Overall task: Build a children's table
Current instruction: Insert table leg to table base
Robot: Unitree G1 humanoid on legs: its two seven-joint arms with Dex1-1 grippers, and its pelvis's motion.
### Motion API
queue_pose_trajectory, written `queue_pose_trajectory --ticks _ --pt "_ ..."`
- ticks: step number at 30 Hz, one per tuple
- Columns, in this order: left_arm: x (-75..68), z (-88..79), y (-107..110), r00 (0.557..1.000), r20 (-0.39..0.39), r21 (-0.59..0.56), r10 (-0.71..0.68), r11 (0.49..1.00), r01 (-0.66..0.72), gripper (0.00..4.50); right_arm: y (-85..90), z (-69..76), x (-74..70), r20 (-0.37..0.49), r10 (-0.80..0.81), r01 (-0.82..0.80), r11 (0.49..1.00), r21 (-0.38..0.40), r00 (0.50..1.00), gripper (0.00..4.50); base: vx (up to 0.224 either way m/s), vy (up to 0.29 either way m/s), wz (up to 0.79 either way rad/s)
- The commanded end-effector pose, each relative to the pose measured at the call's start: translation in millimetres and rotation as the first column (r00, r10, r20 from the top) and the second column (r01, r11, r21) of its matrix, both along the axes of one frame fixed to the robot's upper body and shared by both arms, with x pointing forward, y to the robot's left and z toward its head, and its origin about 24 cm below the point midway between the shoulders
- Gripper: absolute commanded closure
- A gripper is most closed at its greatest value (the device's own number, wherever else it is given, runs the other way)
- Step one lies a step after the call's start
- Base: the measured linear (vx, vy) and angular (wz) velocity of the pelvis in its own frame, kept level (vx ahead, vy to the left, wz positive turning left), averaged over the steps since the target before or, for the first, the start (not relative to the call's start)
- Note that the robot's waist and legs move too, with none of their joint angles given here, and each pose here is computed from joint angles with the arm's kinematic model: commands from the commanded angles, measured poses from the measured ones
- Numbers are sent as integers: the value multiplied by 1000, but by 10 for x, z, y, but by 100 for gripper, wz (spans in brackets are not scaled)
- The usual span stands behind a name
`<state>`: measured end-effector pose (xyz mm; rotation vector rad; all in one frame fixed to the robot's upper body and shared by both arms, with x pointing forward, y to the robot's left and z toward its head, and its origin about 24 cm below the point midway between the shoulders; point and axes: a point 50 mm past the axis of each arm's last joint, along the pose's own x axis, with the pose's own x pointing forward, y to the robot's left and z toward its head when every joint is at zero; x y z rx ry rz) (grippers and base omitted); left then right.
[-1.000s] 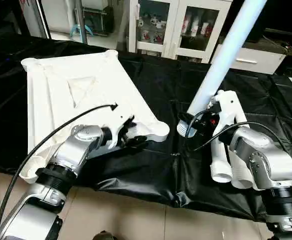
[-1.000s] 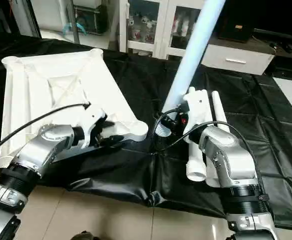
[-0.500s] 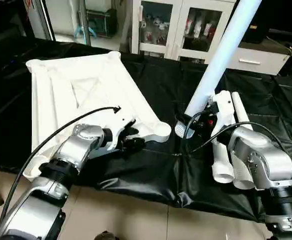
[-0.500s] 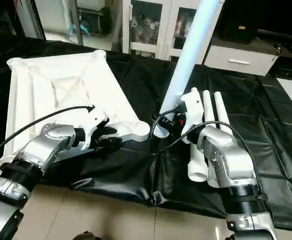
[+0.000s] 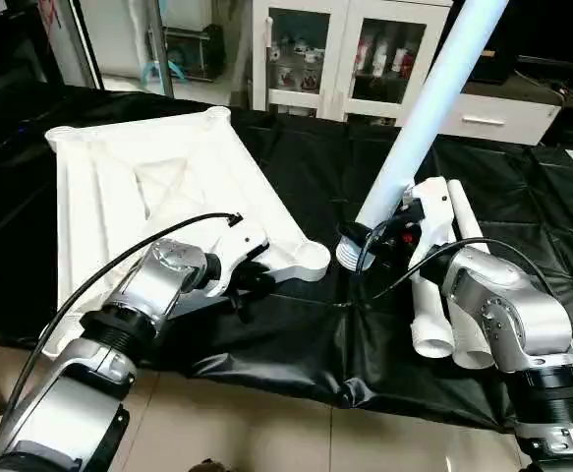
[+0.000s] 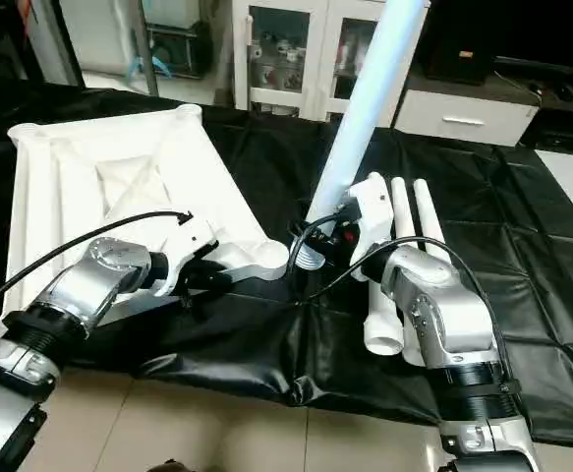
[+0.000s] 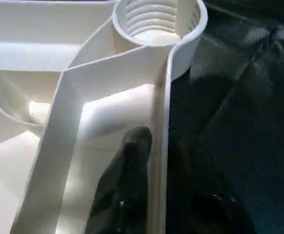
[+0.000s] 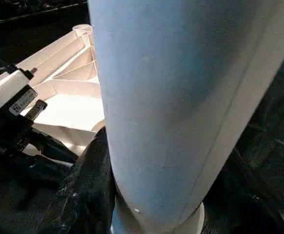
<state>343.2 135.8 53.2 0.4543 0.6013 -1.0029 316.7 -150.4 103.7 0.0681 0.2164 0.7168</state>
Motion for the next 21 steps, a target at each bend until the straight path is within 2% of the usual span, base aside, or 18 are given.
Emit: queue_pose_trajectory --ticks 1,7,8,10,14,18,21 --pt "-116 -223 123 995 -99 81 23 997 -15 403 23 82 27 26 11 -11 1000 -6 1000 262 0 0 0" --pt "-275 -249 128 990 -127 42 -55 997 61 446 60 31 11 8 34 -34 999 -5 999 262 0 0 0" --pt "-325 -273 126 988 -136 42 -70 996 77 449 74 16 1 2 45 -45 999 -7 999 262 0 0 0" --pt "-523 -365 94 979 -177 25 -100 994 106 450 154 -9 -46 -11 102 -102 995 -12 995 262 0 0 0" --pt "-585 -371 61 978 -185 -6 -100 995 101 450 185 -19 -69 -20 127 -127 992 -6 992 262 0 0 0" --pt "-595 -337 -24 979 -179 -34 -97 995 93 450 310 -155 -87 -67 182 -184 983 -25 981 262 0 0 0" --pt "-597 -320 -38 980 -175 -29 -98 995 94 450 328 -182 -78 -75 185 -187 982 -30 980 262 0 0 0"
